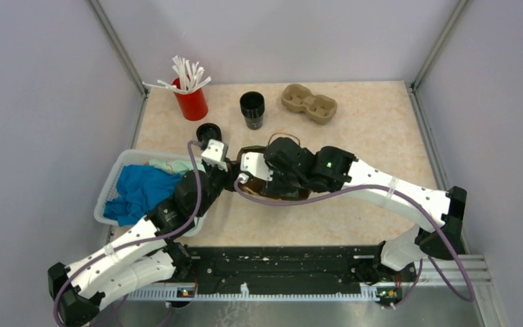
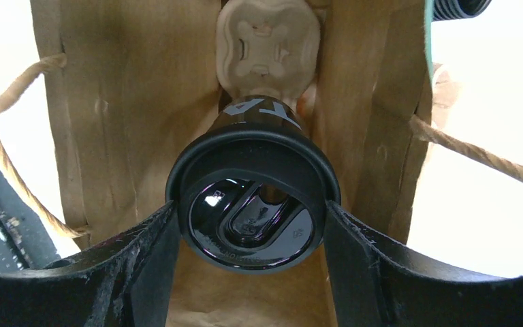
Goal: Pack the takeout coffee
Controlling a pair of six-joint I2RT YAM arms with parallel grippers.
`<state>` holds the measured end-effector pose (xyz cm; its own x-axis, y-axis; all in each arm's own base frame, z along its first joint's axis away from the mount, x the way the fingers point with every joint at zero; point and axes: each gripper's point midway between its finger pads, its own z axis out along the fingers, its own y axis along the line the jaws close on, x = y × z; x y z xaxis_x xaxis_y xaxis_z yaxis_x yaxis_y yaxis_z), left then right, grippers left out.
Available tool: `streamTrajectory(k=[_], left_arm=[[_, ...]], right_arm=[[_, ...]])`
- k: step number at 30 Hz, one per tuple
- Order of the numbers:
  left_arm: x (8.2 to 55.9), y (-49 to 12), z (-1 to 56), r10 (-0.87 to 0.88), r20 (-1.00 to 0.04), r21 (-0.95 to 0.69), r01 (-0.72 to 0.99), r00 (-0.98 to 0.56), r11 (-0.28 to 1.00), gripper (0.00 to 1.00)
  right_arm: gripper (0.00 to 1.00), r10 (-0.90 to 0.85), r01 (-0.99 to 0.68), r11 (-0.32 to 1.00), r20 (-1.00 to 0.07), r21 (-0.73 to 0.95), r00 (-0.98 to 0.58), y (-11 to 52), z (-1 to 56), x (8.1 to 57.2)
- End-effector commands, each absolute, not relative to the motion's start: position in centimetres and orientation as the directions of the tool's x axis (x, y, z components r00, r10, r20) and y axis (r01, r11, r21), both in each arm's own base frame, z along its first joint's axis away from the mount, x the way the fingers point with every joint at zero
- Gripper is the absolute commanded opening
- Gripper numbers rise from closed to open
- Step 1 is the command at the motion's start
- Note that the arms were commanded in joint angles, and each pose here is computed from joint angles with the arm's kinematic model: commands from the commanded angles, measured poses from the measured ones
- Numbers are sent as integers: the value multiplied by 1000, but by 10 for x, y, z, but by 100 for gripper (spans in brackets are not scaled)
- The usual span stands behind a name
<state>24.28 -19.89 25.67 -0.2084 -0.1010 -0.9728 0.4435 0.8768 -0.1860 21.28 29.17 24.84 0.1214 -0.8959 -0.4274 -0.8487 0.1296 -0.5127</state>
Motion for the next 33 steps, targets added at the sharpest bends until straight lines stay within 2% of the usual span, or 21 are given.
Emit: streamTrajectory(k=[1, 17, 21, 26, 33], left_arm=[[245, -202, 282, -174, -982, -189, 485, -75, 854, 0], [248, -199, 274, -154, -987, -151, 482, -34, 863, 0], [242, -203, 270, -159, -986, -158, 513, -43, 844, 0], [238, -202, 261, -136, -989, -142, 528, -51, 837, 0], [232, -203, 253, -140, -987, -161, 543, -81, 824, 0]], right_arm=[[34, -875, -793, 164, -458, -587, 157, 301, 264, 224], [33, -912, -771, 49, -343, -635, 225, 285, 208, 227], [33, -911, -797, 84, -370, -598, 181, 282, 196, 235], [33, -896, -795, 141, -418, -591, 152, 284, 209, 251], [33, -900, -795, 81, -388, -601, 201, 276, 216, 257]])
